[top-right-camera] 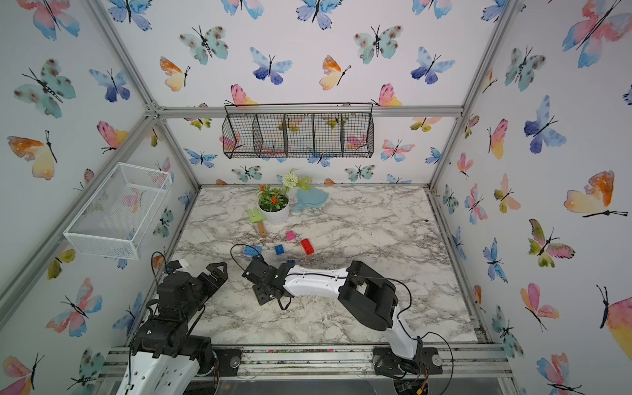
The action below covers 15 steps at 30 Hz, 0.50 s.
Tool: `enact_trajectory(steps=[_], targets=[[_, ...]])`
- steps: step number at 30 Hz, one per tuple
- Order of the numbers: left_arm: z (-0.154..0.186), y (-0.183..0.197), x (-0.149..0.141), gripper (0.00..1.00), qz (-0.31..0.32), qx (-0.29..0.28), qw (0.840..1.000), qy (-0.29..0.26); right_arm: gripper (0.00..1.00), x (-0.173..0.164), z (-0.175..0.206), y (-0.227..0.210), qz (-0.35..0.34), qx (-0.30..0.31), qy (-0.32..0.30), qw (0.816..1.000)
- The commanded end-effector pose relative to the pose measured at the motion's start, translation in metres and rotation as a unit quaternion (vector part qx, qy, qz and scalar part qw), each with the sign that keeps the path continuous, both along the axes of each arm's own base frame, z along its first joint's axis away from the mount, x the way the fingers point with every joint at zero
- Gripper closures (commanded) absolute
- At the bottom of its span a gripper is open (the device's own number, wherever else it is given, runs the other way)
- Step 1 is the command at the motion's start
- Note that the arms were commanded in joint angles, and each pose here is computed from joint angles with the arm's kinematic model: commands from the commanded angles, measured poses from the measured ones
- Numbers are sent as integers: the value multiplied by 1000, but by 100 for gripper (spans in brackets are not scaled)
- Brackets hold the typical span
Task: Assemble a spoon with lego
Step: Pick up the lego brick from the center of the board.
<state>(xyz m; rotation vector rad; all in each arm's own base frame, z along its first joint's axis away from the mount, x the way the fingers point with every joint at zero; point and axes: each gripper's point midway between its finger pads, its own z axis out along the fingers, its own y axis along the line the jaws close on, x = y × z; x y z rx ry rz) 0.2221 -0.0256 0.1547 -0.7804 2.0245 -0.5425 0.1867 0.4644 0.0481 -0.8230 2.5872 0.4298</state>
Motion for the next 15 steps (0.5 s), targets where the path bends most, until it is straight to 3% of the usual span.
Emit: enact_trajectory(steps=[1,8,15], targets=[[11,-2,0,2,-8,0,1000,-15,44,5,-8,-4,-18,-25,-9,999],[12,-3,-1,2,-12,-1,1000,-19,54,12,-16,-4,-31,-36,-22,999],[14,-3,-1,2,-12,0,1000,-22,78,14,-16,-7,-38,-46,-24,998]])
